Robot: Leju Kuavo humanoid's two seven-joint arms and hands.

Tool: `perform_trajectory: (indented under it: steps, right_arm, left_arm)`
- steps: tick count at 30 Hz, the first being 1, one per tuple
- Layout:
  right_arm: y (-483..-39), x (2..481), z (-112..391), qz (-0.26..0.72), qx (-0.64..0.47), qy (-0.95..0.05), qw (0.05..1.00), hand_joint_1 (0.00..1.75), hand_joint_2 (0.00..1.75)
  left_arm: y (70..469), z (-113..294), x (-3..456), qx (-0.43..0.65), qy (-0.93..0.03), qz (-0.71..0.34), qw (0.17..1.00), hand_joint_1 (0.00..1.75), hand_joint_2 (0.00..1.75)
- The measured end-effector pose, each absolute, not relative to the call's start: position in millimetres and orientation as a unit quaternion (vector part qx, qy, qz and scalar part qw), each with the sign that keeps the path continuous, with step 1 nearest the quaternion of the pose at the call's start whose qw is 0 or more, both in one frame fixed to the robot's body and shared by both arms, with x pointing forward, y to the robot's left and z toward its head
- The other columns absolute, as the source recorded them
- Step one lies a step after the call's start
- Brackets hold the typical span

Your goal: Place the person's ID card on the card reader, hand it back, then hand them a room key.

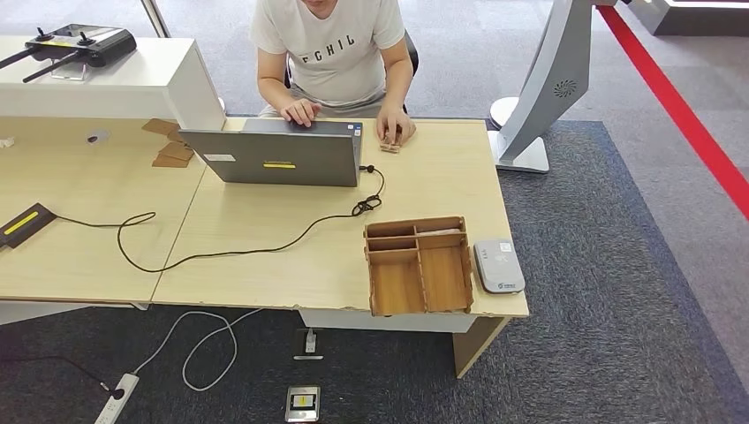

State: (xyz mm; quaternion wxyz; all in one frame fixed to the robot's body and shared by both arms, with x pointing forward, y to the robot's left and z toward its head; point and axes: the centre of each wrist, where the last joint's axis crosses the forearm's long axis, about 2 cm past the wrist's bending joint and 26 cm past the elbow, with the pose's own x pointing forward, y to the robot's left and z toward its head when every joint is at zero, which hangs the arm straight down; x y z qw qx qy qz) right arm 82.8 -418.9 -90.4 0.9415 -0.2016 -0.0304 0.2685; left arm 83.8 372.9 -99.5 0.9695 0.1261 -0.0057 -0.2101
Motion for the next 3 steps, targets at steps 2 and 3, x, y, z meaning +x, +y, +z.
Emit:
perform_trajectory:
  steps: [2, 3]
  right_arm:
    - [-418.9, 82.8, -90.4, 0.269, -0.201, -0.030, 0.941, 0.00, 0.00]
    - [-418.9, 82.8, -90.4, 0.269, -0.201, -0.030, 0.941, 0.00, 0.00]
  left_arm:
    - [372.9, -99.5, 83.8, 0.127, -0.006, -0.209, 0.970, 0.00, 1.75]
    - [372.9, -99.5, 83.8, 0.127, -0.006, -0.209, 0.970, 0.00, 1.75]
